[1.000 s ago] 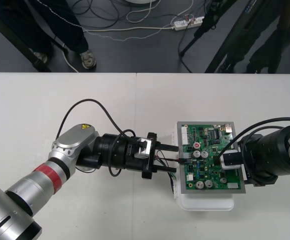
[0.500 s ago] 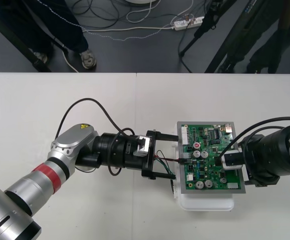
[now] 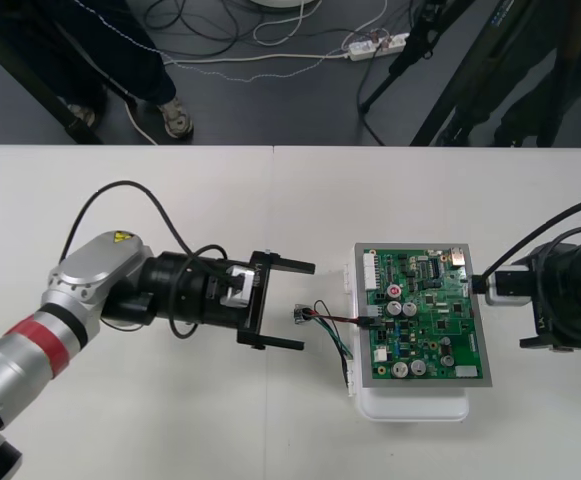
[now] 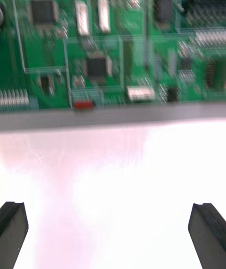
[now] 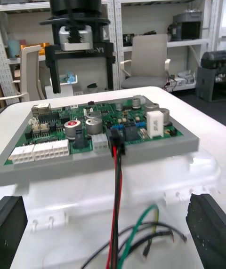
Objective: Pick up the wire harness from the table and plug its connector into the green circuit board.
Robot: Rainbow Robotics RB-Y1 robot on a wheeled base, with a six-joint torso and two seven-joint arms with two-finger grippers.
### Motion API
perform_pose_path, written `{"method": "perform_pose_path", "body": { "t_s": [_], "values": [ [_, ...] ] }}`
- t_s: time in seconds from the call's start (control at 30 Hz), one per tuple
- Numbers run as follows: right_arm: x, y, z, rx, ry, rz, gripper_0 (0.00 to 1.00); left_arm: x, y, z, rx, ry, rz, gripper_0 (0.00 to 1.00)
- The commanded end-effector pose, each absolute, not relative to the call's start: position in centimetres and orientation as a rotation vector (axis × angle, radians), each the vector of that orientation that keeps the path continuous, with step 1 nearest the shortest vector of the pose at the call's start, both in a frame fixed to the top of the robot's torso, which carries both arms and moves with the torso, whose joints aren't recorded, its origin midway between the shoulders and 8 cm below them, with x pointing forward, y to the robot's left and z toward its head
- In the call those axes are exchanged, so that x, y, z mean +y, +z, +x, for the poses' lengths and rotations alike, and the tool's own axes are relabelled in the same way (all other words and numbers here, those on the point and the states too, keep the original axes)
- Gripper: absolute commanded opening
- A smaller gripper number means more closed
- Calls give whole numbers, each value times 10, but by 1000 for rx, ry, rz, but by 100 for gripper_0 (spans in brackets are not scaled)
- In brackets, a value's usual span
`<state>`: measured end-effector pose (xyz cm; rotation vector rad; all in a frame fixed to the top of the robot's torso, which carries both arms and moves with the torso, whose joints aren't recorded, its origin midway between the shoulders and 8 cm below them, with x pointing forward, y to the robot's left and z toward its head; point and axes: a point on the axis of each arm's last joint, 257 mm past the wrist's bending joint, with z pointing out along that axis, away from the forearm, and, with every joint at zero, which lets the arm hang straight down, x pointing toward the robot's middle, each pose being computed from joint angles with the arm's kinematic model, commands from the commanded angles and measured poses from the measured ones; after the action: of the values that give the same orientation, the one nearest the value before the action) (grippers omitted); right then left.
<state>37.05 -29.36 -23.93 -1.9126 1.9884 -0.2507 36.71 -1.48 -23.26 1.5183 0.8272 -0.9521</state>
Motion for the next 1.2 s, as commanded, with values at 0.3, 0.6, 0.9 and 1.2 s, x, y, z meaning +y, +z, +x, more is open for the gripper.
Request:
{"method": "perform_pose_path", "body": {
  "t_s": [0.3,0.6,0.9,1.2],
  "values": [
    [-354,-199,373,1935,-173,-1846,100,74,-217,349,990,-928,1596,100],
    [-336,-161,362,1839,86,-1708,100,124,-178,346,1069,-785,1710,100],
    [-317,-127,350,1723,204,-1657,100,162,-142,336,1189,-730,1792,100],
    [-292,-96,334,1582,375,-1595,100,184,-113,331,1283,-683,1830,100]
  ]
}}
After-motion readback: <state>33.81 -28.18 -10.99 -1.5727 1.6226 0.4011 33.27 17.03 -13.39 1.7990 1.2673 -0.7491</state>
